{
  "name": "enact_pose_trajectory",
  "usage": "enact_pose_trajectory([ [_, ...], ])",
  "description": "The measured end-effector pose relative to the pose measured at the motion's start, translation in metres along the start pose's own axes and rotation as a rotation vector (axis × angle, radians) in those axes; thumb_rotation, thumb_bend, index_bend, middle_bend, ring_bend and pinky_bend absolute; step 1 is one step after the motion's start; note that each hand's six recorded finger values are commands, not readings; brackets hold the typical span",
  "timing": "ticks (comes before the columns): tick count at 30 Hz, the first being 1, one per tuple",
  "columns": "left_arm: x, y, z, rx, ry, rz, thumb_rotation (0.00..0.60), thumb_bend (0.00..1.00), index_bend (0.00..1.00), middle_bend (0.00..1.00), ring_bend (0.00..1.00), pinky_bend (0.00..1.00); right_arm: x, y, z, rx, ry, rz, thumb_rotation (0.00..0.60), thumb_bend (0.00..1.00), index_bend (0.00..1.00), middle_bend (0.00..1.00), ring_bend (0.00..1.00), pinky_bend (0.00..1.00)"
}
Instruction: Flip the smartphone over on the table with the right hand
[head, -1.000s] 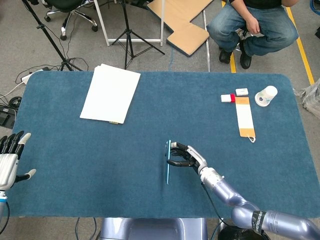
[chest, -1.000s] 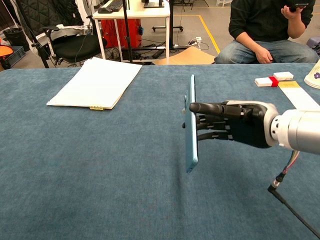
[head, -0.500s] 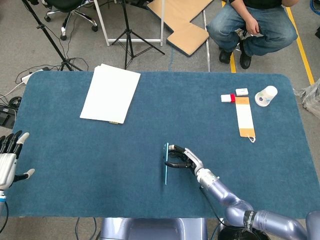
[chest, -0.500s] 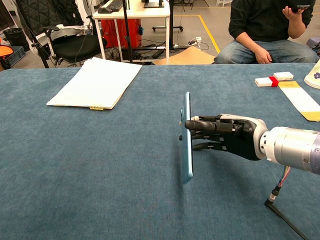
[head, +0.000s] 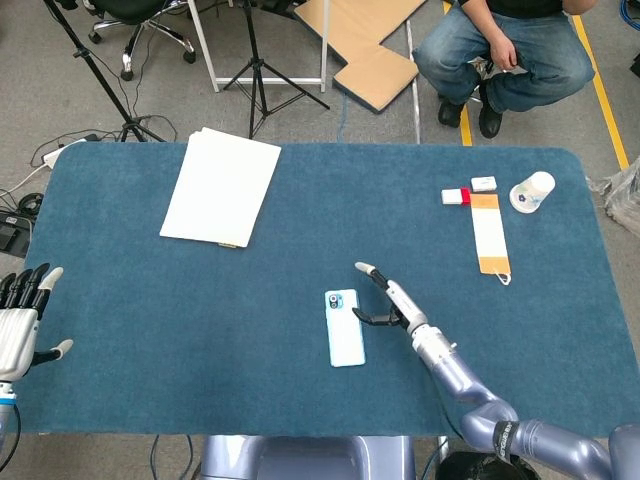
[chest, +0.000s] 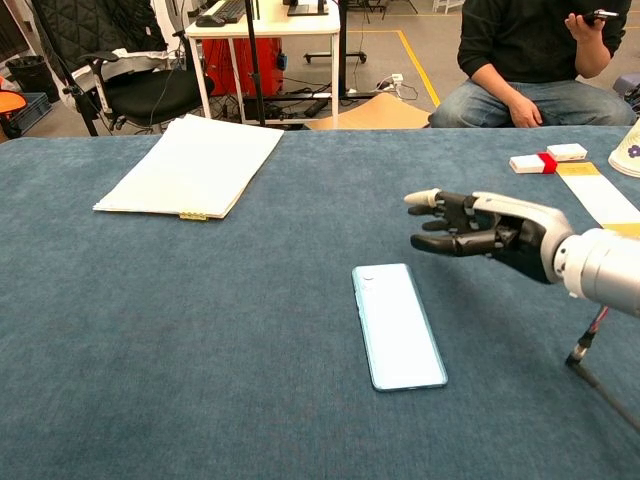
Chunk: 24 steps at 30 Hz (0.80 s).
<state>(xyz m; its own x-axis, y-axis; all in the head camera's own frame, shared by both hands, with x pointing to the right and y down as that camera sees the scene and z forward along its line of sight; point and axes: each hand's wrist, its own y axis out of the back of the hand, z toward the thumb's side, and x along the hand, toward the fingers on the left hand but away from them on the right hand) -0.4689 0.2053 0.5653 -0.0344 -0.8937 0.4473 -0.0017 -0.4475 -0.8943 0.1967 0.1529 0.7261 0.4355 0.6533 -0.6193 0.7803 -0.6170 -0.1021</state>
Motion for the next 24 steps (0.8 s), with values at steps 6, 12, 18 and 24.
enact_pose_trajectory([
  [6,-0.001,0.001,0.001,-0.003,-0.004,0.003,0.600,0.00,0.00,0.00,0.00,0.00,0.005,0.030,0.026,0.131,0.093,-0.079,0.600,0.24,0.09,0.02,0.00,0.00],
  [12,-0.002,0.006,-0.001,0.011,0.003,0.034,0.600,0.00,0.00,0.00,0.00,0.00,0.024,0.057,0.050,0.362,0.181,-0.151,0.600,0.03,0.05,0.00,0.00,0.00],
  [18,-0.005,0.011,-0.003,0.008,0.007,0.065,0.600,0.00,0.00,0.00,0.00,0.00,0.063,0.088,0.058,0.744,0.214,-0.272,0.600,0.00,0.01,0.00,0.00,0.00],
  [24,-0.009,0.014,-0.006,-0.002,0.006,0.076,0.600,0.00,0.00,0.00,0.00,0.00,0.137,0.129,0.056,1.039,0.144,-0.440,0.600,0.00,0.00,0.00,0.00,0.00],
])
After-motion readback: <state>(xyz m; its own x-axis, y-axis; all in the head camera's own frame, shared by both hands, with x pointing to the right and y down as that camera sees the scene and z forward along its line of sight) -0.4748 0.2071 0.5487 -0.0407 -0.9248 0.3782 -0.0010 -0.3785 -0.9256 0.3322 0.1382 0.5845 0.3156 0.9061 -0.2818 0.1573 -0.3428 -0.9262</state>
